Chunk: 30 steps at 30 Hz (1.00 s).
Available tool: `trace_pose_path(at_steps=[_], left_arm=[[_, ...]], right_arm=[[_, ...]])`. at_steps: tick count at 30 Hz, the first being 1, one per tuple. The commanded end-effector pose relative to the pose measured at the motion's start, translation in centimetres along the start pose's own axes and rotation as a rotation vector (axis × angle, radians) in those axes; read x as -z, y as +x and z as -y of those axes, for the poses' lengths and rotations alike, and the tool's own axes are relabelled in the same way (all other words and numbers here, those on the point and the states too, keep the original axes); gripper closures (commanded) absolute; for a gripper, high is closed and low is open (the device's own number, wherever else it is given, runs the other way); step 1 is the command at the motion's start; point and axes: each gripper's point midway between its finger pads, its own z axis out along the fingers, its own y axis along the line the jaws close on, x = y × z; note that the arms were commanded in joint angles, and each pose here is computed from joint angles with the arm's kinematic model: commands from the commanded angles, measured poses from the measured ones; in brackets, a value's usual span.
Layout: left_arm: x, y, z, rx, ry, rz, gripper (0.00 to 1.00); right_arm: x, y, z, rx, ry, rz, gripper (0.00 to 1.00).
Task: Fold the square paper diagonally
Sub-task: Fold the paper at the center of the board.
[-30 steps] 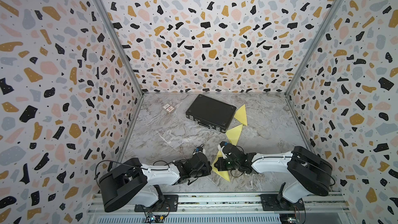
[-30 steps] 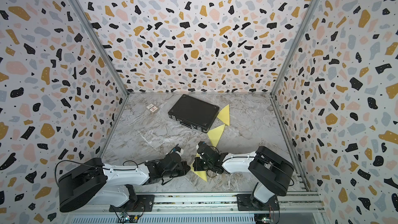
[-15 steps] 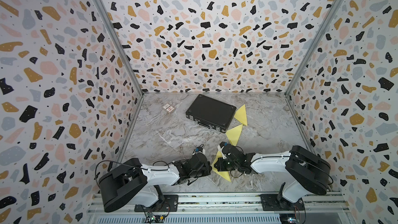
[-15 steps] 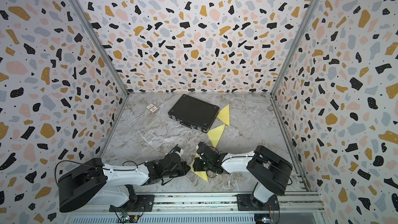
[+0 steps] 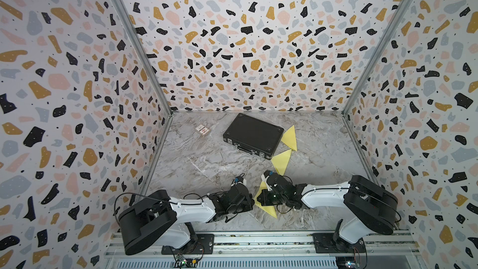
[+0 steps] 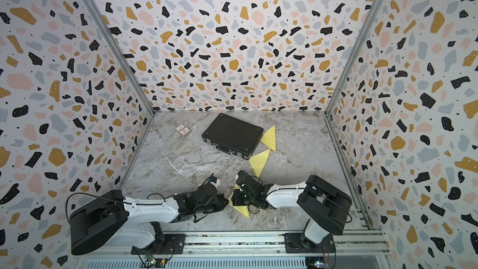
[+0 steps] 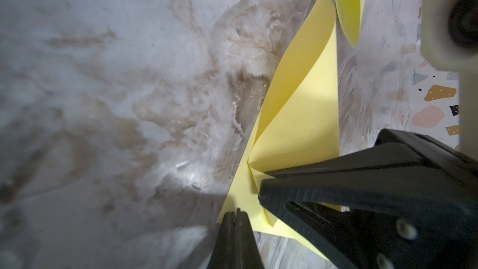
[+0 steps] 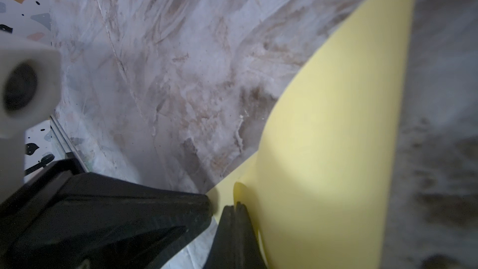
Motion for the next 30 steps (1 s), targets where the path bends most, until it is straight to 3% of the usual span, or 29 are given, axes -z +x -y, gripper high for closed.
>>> trace_pose_path(at_steps=[1, 22, 30], left_arm=[[0.5, 3.5, -7.4, 0.020, -0.256, -0.110, 1.00], [0.6, 3.5, -7.7, 0.022, -0.262, -0.106, 1.00], [1.9, 2.6, -8.0, 0.030, -0.275, -0.045, 1.00]], right_arm=[[0.8, -0.6, -1.2, 0.011, -0.022, 0.019, 1.00], [0.0, 0.2, -0.2, 0.009, 0.009, -0.007, 1.00], [2.5, -0.8, -2.8, 0.010, -0.051, 0.020, 1.00]])
